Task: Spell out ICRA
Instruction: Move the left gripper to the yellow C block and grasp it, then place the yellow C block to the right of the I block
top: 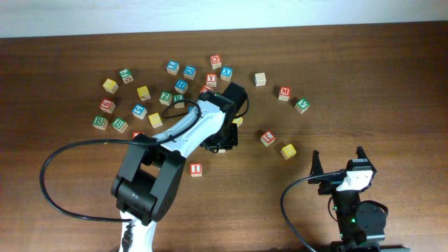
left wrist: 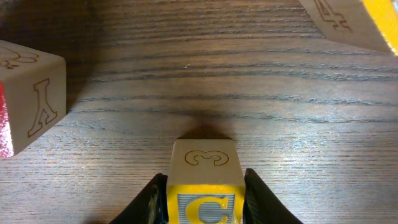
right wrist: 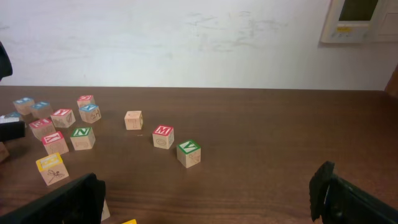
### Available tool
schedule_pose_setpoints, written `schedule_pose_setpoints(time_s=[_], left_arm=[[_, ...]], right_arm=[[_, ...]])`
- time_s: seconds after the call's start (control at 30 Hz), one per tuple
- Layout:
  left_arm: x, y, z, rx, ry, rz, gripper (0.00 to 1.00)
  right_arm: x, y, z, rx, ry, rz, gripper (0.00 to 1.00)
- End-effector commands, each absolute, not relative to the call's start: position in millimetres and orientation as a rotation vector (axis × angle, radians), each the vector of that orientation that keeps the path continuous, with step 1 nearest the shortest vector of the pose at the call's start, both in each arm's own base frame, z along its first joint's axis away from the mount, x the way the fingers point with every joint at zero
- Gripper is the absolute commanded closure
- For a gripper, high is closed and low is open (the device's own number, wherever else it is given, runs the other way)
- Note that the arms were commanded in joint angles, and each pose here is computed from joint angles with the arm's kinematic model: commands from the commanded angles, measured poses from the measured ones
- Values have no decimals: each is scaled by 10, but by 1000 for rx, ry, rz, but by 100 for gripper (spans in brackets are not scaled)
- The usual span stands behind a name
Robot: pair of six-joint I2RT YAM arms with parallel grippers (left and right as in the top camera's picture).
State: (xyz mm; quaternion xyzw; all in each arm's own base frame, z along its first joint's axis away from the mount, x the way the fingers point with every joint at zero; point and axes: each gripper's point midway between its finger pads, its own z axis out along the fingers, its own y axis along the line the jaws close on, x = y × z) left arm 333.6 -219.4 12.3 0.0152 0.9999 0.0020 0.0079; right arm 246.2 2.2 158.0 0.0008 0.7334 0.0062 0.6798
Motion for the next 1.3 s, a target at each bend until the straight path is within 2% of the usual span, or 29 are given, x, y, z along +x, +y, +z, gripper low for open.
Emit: schedule_pose_setpoints(time_s=[0.0,0.07,0.23,0.33,0.53,0.6,0.83,1.0,1.1,1.27], left_arm=[[3333,-2168,84,66,3128,29,65],[3334,-2168,81,66,3128,30,62],[3331,-2166,78,66,3129,31,62],[3332,-2167,79,66,3129,30,69],[3332,-2167,79,66,3129,30,71],[3332,-2167,79,65,3129,30,78],[3312,-2175,92,65,3140,22,79],[3237,-2176,373,66,3199,37,79],[3075,-2179,617,63,3287,29,77],[2715,-2140,668,139,3407,113,76]], right_arm=[[2461,-5,1553,11,1651,1,2],[2461,-5,1552,11,1651,1,2],[2461,-5,1552,11,1651,1,2],[2461,-5,1553,11,1651,1,2],[2461,-5,1553,11,1651,1,2],[2461,-5,1552,11,1651,1,2],[2461,-5,1553,11,1651,1,2],[2461,-5,1553,11,1651,1,2],[2461,-5,1552,11,1651,1,2],[2461,-5,1553,11,1651,1,2]])
